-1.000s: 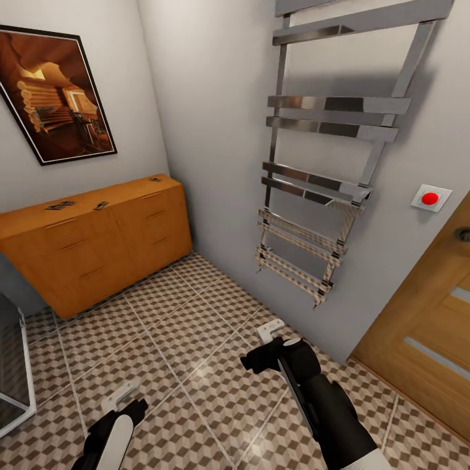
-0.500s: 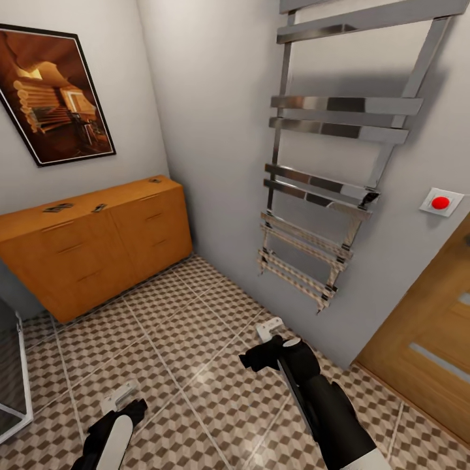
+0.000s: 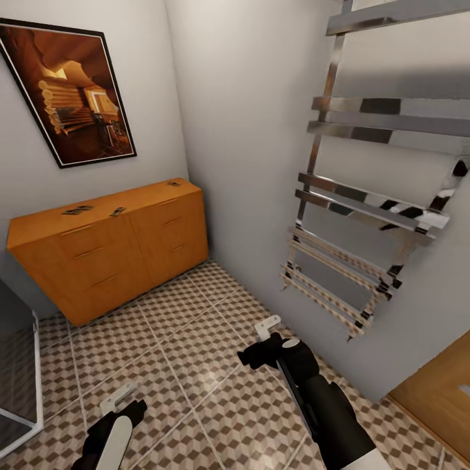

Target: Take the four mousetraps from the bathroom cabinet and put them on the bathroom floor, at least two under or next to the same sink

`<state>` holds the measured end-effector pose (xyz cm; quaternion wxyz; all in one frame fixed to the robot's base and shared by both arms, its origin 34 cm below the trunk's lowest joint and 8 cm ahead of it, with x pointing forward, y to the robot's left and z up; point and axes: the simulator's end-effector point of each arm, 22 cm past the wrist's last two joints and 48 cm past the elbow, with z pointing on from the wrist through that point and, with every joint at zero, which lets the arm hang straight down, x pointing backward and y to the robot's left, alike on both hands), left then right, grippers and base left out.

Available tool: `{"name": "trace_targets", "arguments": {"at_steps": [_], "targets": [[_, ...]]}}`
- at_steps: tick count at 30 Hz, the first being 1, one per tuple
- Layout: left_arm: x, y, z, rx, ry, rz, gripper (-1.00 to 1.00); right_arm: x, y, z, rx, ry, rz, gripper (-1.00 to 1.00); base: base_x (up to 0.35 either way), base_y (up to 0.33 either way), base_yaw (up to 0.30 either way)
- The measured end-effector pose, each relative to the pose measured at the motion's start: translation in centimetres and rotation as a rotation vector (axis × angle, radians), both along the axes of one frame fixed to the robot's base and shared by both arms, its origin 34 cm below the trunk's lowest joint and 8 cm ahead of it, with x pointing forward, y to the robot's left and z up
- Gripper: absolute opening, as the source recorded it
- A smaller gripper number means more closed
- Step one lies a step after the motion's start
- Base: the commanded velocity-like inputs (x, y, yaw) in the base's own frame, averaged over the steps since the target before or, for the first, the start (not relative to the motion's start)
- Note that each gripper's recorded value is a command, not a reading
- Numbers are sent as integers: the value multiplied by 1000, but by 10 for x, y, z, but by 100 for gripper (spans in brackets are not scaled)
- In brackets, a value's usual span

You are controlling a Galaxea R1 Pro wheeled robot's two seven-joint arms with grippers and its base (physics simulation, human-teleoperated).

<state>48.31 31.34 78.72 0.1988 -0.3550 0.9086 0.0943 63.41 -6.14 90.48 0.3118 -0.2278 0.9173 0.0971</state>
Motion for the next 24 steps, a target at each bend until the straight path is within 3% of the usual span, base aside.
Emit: {"name": "trace_targets", "arguments": {"at_steps": [18, 24], "targets": [[8, -5, 9, -10, -20, -6, 100, 2, -3, 0, 3, 0, -11, 100, 264, 195, 271], [29, -7, 23, -16, -65, -4, 100, 11, -15, 6, -33, -27, -58, 100, 81, 78, 268]]}}
